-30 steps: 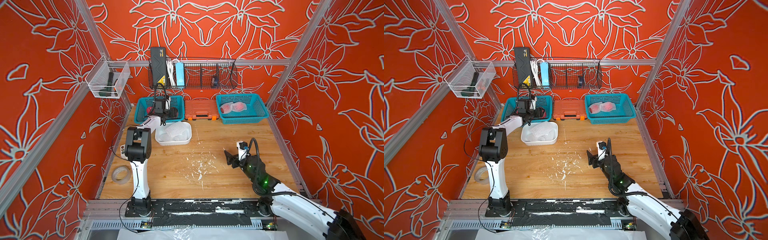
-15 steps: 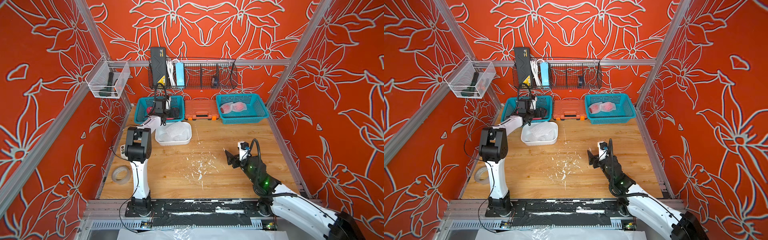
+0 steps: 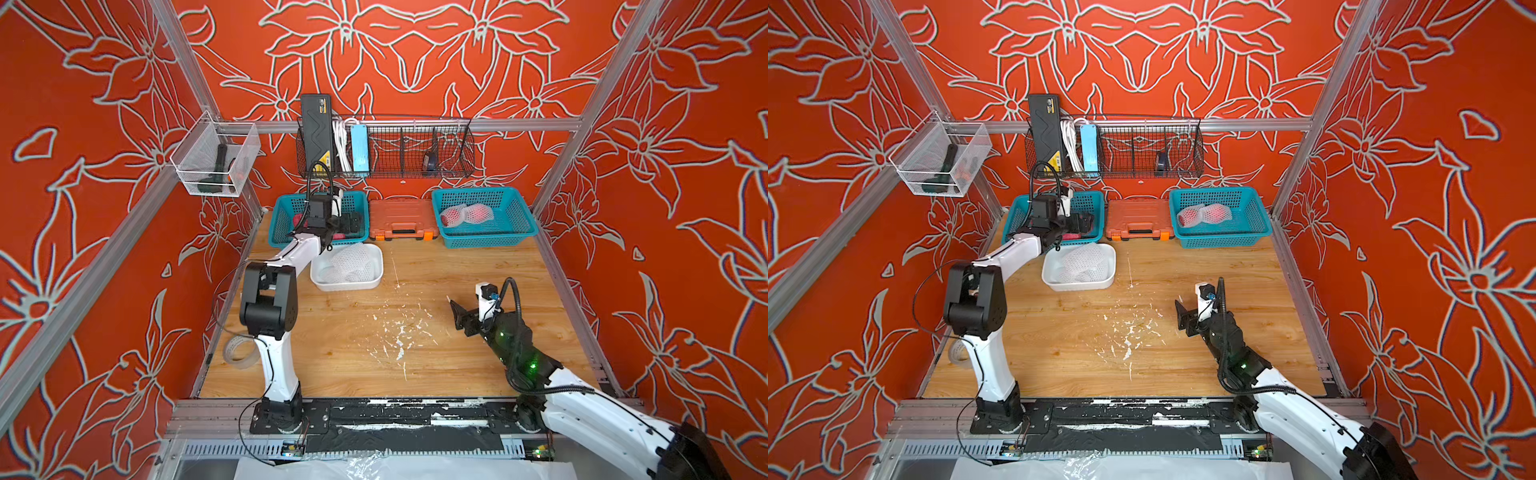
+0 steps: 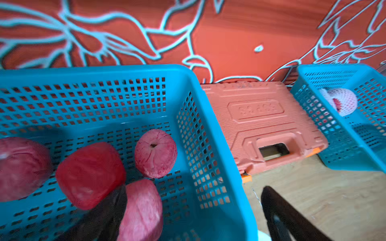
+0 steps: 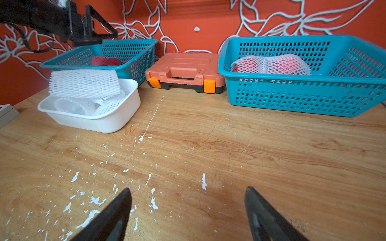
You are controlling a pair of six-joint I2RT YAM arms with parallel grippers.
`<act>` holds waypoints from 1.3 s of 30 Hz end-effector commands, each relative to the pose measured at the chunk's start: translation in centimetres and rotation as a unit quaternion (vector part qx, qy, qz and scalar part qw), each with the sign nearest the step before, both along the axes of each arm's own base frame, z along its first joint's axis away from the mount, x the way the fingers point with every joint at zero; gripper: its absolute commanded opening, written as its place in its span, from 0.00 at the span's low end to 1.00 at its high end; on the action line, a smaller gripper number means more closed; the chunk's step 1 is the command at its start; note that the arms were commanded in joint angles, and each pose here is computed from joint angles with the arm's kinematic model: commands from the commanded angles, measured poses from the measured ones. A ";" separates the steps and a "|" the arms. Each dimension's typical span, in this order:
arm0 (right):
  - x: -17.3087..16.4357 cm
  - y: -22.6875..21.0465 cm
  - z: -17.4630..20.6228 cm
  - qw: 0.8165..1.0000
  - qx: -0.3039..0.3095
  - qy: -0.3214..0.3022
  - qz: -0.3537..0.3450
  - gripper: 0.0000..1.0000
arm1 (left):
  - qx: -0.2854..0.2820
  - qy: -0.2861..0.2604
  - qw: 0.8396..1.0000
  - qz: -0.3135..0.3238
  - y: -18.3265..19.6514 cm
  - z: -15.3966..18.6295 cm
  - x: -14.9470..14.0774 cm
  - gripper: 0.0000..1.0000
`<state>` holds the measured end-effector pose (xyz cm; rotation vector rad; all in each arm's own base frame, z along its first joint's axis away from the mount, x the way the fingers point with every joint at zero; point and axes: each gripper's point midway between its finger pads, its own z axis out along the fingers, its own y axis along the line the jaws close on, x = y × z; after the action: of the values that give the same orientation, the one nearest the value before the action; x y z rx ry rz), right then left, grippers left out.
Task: Remove foam nets from apples
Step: Place the apple in the basket, then adjust the basket at the corner of the board.
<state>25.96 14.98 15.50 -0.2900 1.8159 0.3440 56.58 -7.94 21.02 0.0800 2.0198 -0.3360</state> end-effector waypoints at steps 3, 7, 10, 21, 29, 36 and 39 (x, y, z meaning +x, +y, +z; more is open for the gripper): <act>0.2 -0.5 -0.4 1.000 -0.006 0.000 -0.015 0.85 | -0.047 -0.107 0.993 0.002 -0.8 9.0 -4.9 0.97; 2.7 -1.3 1.0 0.998 0.030 0.028 -0.052 0.86 | -0.085 -0.179 0.980 -0.032 -4.8 11.4 -11.3 0.97; 7.4 -2.0 4.1 0.993 0.052 0.055 -0.092 0.86 | -0.105 -0.186 0.975 -0.055 -7.8 10.5 -14.5 0.97; 23.5 -5.3 10.0 0.969 0.146 0.161 -0.120 0.83 | -0.125 -0.124 0.940 -0.292 -24.2 6.8 -22.3 0.97; 32.0 -11.6 6.1 0.952 0.158 0.225 -0.133 0.82 | -0.066 -0.085 0.945 -0.308 -25.3 2.3 -23.8 0.97; 37.3 -13.9 1.1 0.915 0.255 0.272 -0.156 0.85 | -0.045 -0.058 0.947 -0.311 -26.0 0.3 -22.9 0.97; 39.1 -14.4 0.1 0.904 0.271 0.283 -0.172 0.89 | -0.047 -0.052 0.945 -0.319 -26.5 -0.2 -22.9 0.96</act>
<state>63.98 -1.02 14.22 0.5248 2.2035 0.6153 33.31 -33.86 20.79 0.6585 1.8309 -0.8204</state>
